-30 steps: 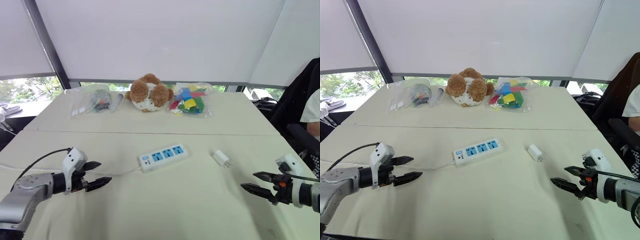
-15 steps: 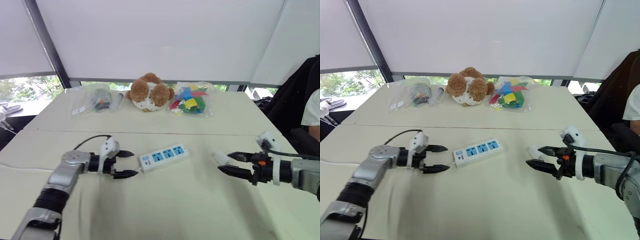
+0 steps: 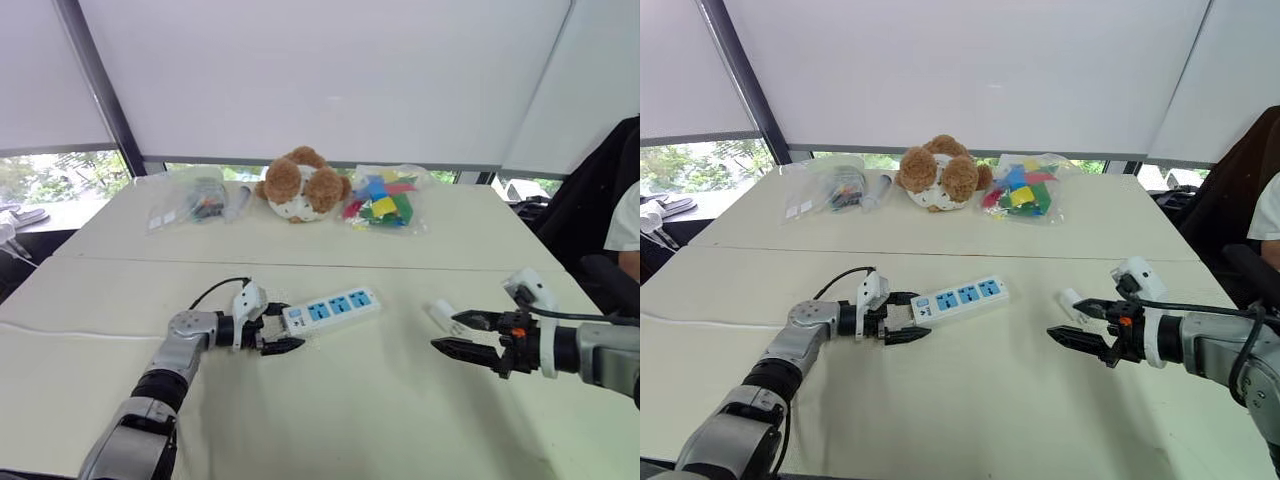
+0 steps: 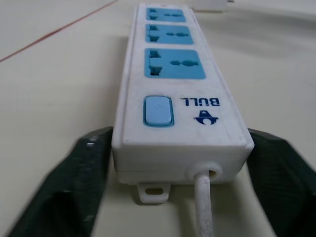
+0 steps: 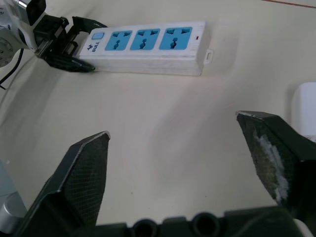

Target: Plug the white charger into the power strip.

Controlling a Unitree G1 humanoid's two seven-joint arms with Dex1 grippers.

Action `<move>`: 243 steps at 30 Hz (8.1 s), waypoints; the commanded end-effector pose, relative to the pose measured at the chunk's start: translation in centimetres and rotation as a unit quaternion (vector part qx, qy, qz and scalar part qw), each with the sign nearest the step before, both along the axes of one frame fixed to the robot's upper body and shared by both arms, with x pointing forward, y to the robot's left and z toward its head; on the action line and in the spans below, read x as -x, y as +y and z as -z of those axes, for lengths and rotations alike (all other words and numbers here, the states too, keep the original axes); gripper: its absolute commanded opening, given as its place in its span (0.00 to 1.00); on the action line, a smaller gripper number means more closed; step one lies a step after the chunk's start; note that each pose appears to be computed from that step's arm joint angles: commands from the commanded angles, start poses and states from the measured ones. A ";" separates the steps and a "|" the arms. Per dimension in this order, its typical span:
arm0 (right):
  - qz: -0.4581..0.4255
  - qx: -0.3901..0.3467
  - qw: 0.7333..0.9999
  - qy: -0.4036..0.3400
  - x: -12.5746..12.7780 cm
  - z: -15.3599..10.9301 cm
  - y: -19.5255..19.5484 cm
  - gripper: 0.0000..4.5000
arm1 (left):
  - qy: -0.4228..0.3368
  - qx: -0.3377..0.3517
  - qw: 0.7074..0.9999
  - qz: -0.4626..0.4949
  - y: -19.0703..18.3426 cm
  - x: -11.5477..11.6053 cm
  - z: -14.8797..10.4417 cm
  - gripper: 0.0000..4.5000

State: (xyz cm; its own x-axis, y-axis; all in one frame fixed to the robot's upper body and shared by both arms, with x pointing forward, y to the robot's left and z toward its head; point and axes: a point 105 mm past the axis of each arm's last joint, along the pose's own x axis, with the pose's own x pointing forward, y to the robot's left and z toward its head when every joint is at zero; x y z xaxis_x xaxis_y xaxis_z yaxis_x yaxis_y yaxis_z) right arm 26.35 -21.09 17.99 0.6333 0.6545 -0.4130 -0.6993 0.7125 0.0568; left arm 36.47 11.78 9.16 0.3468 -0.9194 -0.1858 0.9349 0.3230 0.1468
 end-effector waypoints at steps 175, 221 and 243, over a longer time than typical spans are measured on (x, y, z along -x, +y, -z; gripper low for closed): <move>-0.104 -0.203 0.954 -0.195 -9.5 -1.1 3.7 0.16 | -0.039 -0.181 0.974 0.131 -1.0 -0.4 -0.1 0.66; -0.246 -0.134 0.950 -0.141 -7.8 6.1 8.9 0.16 | 0.021 -0.224 0.953 0.204 0.9 1.4 0.8 0.66; -0.315 -0.103 0.942 -0.059 -6.1 12.0 9.5 0.16 | 0.026 -0.212 0.952 0.218 2.0 3.4 1.7 0.66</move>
